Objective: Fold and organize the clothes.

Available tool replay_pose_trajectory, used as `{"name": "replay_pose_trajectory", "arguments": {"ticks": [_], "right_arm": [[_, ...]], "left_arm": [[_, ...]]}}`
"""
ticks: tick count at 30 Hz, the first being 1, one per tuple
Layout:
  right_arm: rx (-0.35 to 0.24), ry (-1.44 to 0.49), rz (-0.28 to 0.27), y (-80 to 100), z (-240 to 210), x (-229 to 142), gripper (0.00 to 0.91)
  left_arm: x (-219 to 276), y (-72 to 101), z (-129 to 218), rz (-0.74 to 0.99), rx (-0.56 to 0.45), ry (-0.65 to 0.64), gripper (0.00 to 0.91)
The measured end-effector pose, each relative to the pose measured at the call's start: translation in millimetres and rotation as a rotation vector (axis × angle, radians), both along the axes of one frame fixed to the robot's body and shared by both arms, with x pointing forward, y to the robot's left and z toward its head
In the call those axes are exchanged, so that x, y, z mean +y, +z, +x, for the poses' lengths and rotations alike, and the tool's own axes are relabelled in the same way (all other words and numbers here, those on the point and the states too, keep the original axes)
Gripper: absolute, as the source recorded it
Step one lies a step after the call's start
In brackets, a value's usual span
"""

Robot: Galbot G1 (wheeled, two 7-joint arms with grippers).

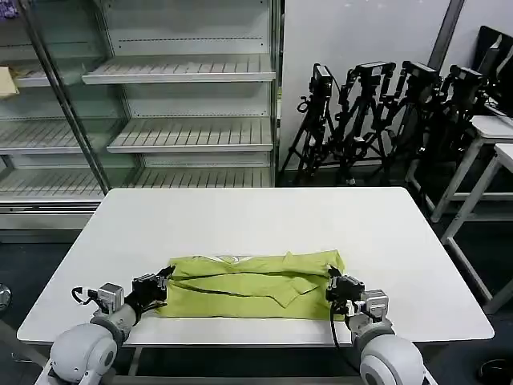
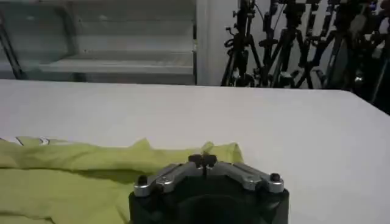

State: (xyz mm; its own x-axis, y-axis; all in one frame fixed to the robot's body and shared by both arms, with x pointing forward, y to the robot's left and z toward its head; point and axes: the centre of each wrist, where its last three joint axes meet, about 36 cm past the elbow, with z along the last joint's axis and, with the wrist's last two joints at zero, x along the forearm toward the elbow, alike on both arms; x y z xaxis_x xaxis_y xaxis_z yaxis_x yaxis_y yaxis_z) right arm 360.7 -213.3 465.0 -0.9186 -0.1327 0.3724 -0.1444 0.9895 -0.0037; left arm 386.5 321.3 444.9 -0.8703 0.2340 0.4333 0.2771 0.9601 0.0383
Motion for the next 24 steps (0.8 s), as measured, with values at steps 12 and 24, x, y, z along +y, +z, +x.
{"name": "replay_pose_trajectory", "arguments": {"ticks": [12, 24], "right_arm": [[0.005, 0.002, -0.013, 1.3, -4.7, -2.1, 0.0], [0.018, -0.01, -0.031, -2.5, -8.0, -2.7, 0.0]], "left_arm": [[1.4, -1.5, -1.3, 0.006, 0.005, 0.002, 0.01], [4.0, -4.5, -0.1, 0.024, 0.011, 0.009, 0.01]]}}
